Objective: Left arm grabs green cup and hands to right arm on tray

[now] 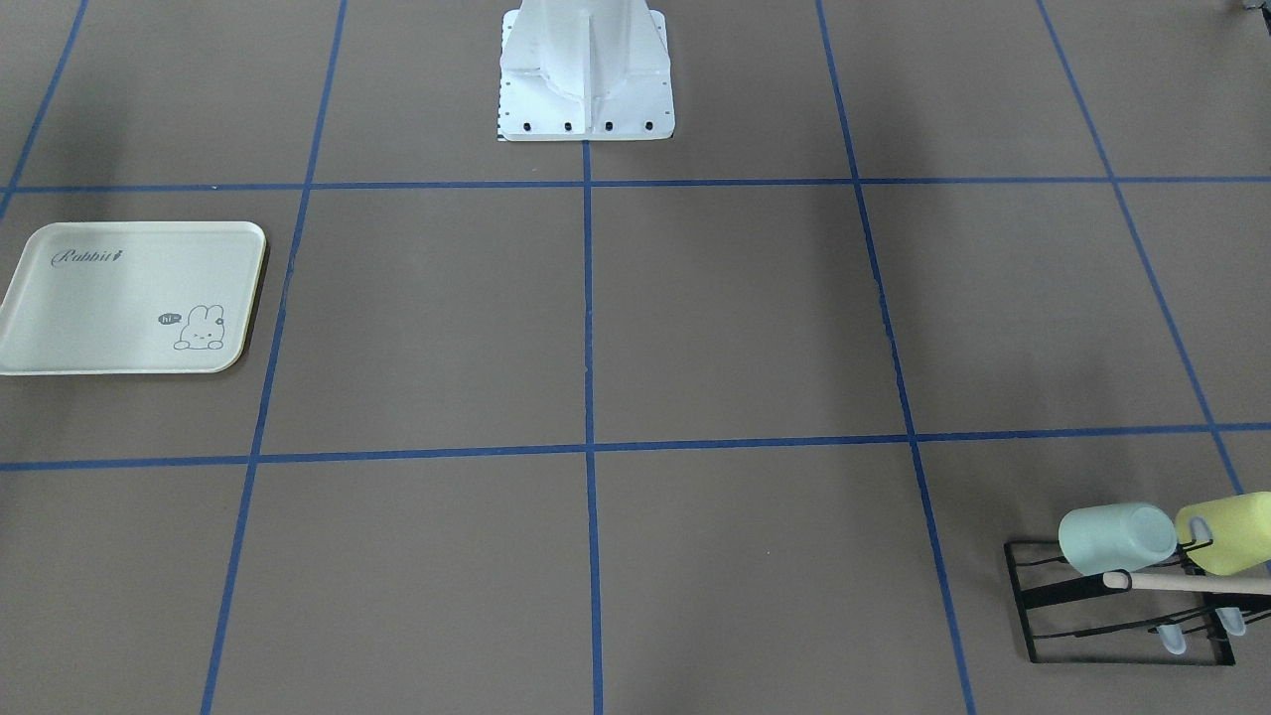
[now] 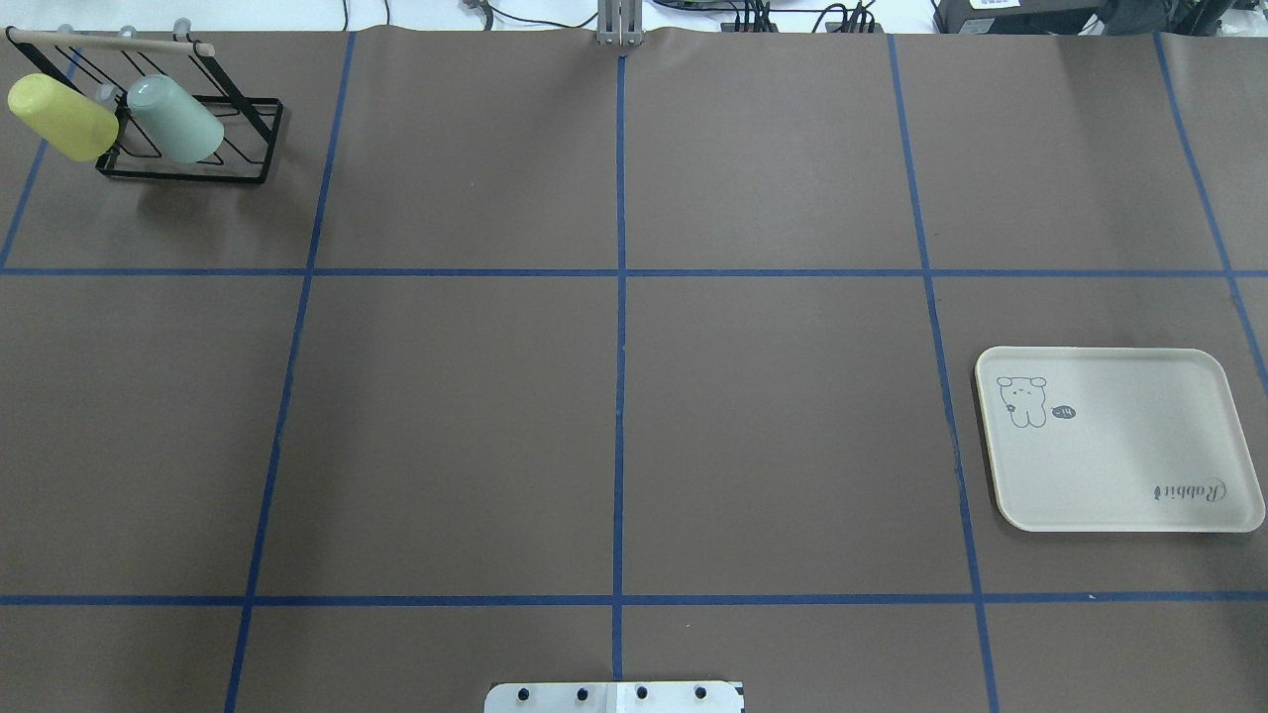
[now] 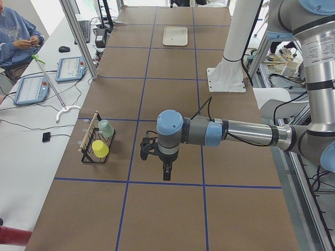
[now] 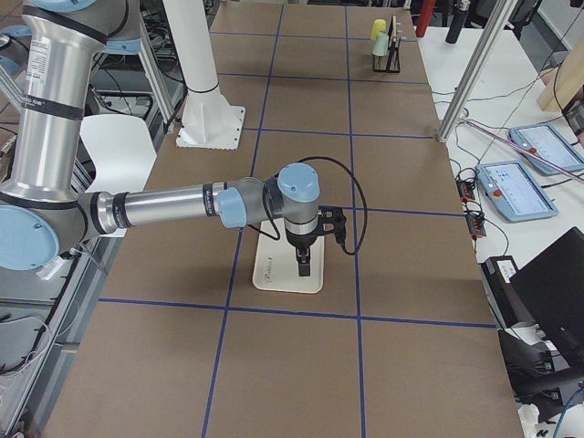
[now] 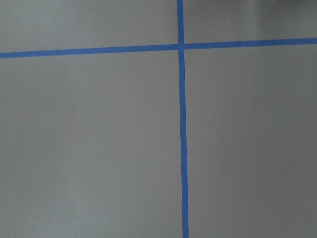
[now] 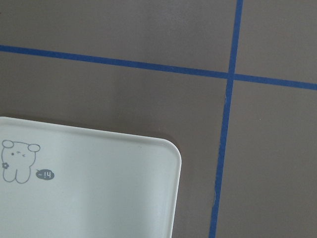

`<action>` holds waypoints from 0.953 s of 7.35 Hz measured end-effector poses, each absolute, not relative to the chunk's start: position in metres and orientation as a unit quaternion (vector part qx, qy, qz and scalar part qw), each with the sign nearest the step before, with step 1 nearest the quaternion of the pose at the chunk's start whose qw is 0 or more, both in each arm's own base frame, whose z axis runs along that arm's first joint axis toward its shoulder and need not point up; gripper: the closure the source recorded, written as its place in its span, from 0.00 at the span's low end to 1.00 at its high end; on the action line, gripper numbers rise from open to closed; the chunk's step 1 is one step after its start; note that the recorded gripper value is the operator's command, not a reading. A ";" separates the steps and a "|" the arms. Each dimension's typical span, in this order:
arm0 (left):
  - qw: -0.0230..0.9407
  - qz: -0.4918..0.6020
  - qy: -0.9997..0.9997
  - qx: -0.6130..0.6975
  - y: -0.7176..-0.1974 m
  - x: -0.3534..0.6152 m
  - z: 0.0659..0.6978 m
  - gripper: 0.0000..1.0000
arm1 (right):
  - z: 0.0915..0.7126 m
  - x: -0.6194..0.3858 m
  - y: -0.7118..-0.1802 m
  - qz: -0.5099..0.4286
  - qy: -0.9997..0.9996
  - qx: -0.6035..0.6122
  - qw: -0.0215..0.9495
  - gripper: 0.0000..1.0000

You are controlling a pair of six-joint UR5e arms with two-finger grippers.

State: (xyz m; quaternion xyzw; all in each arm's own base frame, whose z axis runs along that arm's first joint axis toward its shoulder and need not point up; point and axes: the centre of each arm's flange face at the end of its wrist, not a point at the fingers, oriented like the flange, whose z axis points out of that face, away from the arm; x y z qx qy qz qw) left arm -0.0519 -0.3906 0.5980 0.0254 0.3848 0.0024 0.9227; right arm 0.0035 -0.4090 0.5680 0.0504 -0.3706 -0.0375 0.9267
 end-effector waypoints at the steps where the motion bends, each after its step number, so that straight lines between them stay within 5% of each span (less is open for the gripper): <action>1: 0.919 0.006 0.393 0.033 -0.390 -0.051 0.593 0.00 | 0.567 0.004 -0.408 -0.038 -0.371 0.051 0.926 0.00; 7: 0.917 0.011 0.397 0.042 -0.385 -0.050 0.594 0.03 | 0.565 0.000 -0.407 -0.044 -0.390 0.047 0.918 0.00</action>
